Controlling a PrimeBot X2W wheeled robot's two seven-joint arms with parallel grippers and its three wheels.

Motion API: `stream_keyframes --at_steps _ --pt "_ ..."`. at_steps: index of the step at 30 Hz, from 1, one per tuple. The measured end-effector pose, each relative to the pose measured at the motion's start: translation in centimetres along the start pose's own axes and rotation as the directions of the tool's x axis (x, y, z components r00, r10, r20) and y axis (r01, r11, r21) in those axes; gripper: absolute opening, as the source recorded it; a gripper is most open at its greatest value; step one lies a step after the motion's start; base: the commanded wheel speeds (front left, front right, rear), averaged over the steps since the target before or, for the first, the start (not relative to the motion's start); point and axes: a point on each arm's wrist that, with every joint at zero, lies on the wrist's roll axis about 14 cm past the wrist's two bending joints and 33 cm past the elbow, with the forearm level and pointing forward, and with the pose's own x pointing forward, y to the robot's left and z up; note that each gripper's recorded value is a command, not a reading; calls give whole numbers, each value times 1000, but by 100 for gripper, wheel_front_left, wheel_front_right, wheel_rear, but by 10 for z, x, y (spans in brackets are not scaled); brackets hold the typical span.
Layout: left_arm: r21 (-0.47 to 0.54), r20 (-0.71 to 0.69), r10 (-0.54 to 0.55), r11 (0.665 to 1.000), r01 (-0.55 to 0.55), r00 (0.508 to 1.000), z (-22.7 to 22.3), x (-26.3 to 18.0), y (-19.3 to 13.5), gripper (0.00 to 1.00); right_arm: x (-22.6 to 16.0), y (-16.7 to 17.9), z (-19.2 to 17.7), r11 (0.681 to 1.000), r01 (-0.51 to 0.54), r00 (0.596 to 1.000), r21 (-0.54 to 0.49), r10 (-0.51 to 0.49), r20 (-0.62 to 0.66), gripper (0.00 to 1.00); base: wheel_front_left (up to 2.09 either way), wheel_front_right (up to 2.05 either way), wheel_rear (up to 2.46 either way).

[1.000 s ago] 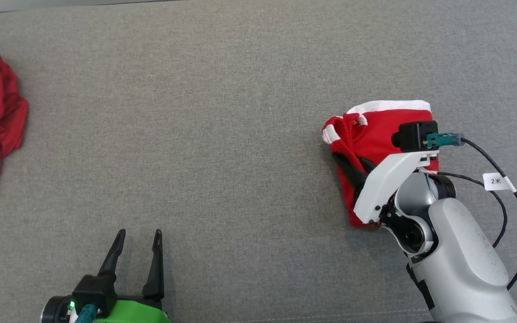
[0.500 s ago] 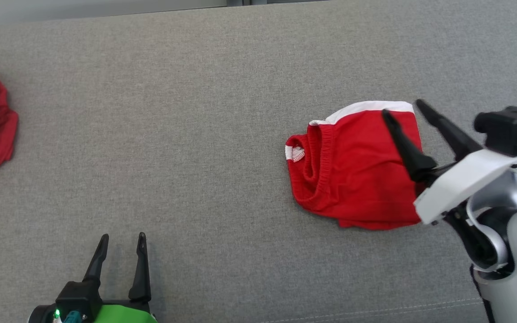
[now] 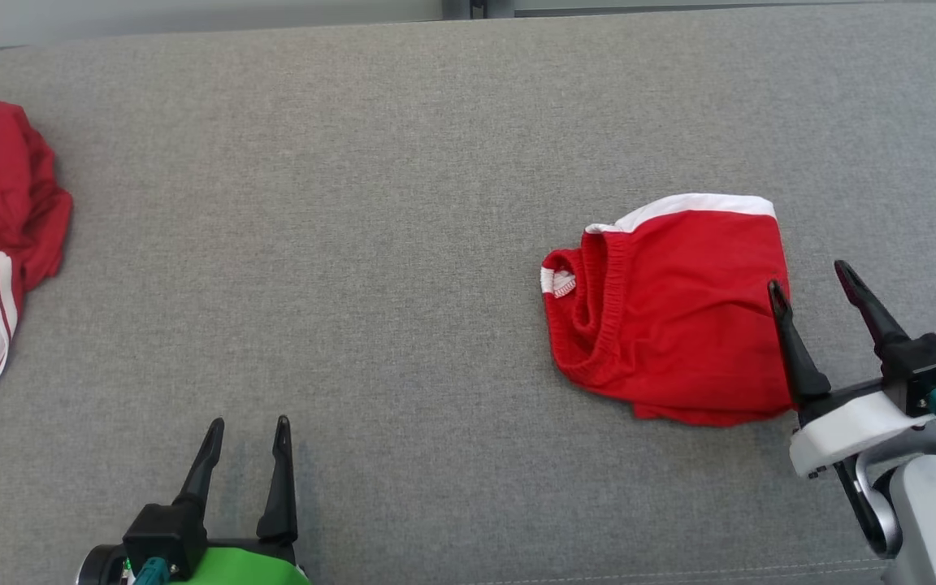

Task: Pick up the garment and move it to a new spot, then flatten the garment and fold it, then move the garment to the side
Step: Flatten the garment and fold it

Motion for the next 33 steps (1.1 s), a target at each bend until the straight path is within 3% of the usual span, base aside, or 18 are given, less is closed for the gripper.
stream_keyframes --at_steps 4,7,9,10,11,16,23,33 --pt "-9 -4 7 1000 -7 1000 -1 -4 1 100 3 1 -23 999 30 998 19 -29 -52 100 0 0 0" --pt "-13 -2 14 1000 -14 1000 -1 -5 1 100 17 1 2 998 48 998 32 -49 29 100 0 0 0" --pt "-12 -3 18 1000 -18 1000 -1 -5 2 100 20 2 7 998 52 997 31 -53 47 66 0 0 0" --pt "-12 -3 19 1000 -19 1000 -1 -5 2 100 20 2 8 998 57 997 30 -58 49 23 0 0 0" --pt "-12 -5 20 1000 -20 1000 -2 -5 2 100 21 1 8 998 60 997 26 -62 52 0 0 0 0" --pt "-5 -6 23 1000 -23 1000 -2 -2 4 100 22 -4 1 996 88 995 34 -89 34 0 0 0 0" --pt "6 -16 13 1000 -12 1000 -5 5 4 100 19 5 -42 996 85 992 38 -81 -95 0 0 0 0" --pt "13 -19 44 999 -44 999 -5 3 15 100 -6 50 -81 999 -29 975 36 36 -219 0 0 0 0"
